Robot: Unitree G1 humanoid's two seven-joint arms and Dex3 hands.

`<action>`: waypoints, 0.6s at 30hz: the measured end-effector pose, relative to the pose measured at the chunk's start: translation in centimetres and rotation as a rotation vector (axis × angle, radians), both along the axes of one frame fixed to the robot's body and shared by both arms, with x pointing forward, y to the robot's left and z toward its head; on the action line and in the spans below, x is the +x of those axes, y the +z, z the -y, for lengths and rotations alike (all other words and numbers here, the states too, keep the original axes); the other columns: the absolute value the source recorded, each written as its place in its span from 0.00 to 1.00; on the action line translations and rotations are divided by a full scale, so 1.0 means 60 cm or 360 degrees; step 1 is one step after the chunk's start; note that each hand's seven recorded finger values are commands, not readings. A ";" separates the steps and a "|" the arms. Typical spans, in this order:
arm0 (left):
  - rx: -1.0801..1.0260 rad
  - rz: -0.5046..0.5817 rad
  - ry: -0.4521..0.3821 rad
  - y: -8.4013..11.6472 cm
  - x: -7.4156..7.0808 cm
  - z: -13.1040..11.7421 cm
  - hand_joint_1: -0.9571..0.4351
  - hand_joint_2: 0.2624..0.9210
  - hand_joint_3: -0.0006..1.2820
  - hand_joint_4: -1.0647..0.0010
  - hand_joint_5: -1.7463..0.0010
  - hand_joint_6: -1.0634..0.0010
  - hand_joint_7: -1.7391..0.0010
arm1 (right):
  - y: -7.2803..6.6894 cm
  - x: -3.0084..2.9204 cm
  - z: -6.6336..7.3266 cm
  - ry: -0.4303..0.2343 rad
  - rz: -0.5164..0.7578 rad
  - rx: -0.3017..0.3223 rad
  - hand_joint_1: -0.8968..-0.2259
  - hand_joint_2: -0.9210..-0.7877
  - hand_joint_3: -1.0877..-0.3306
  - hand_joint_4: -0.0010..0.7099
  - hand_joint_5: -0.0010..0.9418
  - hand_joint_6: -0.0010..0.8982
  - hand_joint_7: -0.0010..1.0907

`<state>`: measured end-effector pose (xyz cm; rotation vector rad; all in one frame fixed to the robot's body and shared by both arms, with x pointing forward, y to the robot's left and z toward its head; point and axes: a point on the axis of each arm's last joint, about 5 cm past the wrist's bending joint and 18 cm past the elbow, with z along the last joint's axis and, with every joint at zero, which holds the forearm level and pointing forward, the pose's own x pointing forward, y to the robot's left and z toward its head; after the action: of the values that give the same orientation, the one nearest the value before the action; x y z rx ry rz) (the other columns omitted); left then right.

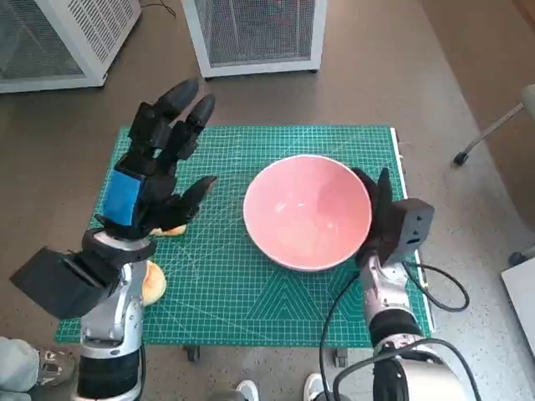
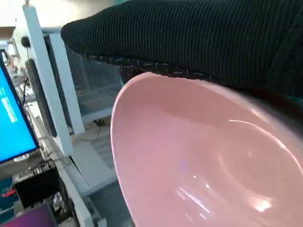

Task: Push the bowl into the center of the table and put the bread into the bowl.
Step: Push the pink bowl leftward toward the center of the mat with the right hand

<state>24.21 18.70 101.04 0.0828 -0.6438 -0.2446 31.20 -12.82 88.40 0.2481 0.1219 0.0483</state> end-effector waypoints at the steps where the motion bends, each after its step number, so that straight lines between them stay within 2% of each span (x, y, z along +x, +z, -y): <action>1: 0.0002 -0.0002 0.0004 -0.001 -0.001 -0.001 0.24 1.00 0.28 0.74 1.00 0.98 0.67 | 0.002 0.0010 -0.003 0.0004 0.0003 0.0006 0.48 0.00 0.47 0.41 0.01 0.55 0.04; 18: -0.0003 -0.0028 0.0064 -0.002 -0.017 -0.009 0.22 1.00 0.28 0.74 1.00 0.97 0.67 | 0.030 0.0160 -0.051 0.0099 0.0051 0.0098 0.48 0.00 0.45 0.40 0.00 0.53 0.03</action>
<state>23.20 19.27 100.95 0.0913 -0.6241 -0.2058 32.16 -9.78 90.22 0.3049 0.0964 0.1180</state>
